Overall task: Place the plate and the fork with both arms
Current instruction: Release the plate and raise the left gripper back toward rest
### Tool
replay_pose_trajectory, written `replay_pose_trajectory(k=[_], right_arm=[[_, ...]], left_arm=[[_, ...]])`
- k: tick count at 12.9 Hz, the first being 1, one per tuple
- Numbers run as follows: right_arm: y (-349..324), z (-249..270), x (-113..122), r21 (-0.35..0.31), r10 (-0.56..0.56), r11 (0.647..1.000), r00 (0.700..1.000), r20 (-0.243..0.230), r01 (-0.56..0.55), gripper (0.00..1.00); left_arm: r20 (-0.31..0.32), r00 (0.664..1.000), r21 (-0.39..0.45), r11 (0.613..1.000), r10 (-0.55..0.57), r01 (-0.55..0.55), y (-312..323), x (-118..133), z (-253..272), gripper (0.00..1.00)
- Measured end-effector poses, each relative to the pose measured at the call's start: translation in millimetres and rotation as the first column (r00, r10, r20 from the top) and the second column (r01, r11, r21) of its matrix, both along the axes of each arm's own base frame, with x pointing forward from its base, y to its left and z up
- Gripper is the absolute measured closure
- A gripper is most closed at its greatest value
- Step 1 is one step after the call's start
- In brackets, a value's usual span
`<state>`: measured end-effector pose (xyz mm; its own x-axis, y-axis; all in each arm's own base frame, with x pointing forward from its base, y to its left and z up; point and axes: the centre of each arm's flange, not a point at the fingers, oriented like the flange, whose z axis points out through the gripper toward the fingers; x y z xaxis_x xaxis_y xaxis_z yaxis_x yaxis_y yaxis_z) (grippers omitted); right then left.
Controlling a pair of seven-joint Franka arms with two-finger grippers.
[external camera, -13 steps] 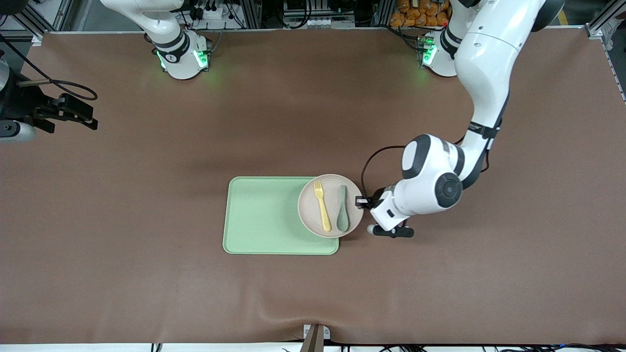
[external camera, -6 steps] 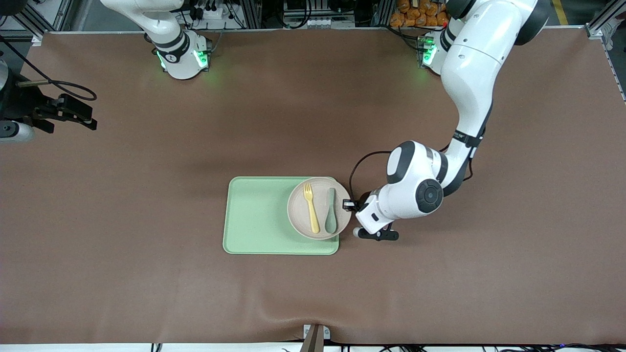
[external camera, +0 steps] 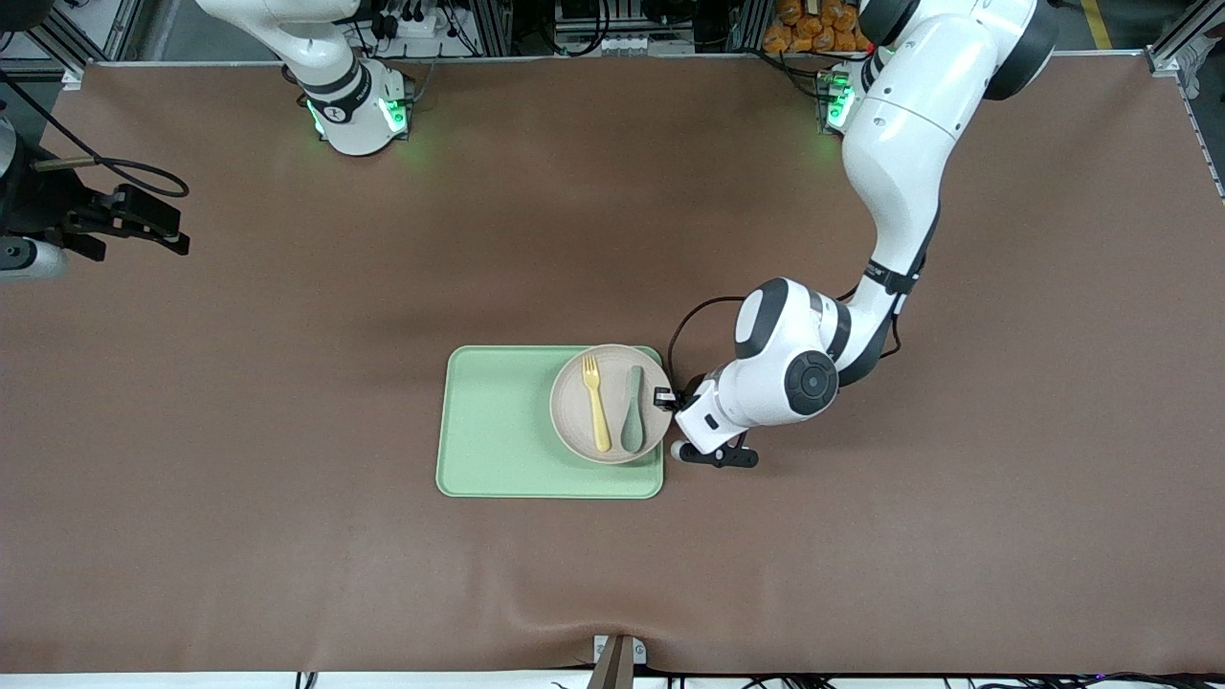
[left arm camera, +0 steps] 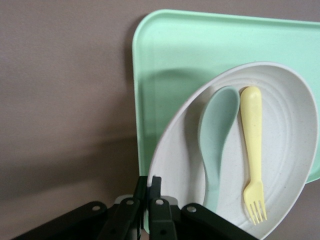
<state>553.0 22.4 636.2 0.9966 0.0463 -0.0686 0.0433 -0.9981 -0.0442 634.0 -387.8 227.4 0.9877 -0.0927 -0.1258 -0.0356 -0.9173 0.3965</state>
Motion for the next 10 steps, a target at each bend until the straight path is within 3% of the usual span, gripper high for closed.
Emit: replay_pose_trajectory(k=[4, 10], right_arm=[[-10, -8, 5, -0.001, -0.017, 1.000, 1.000, -0.013, 0.017, 0.00], [-13, -34, 18, -0.001, -0.023, 1.000, 0.998, -0.055, 0.023, 0.00]], left_arm=[[0.060, 0.998, -0.013, 0.999, 0.032, -0.031, -8, 3, -24, 0.96], [0.059, 0.997, -0.014, 0.999, 0.043, -0.042, -25, -3, -43, 0.96]])
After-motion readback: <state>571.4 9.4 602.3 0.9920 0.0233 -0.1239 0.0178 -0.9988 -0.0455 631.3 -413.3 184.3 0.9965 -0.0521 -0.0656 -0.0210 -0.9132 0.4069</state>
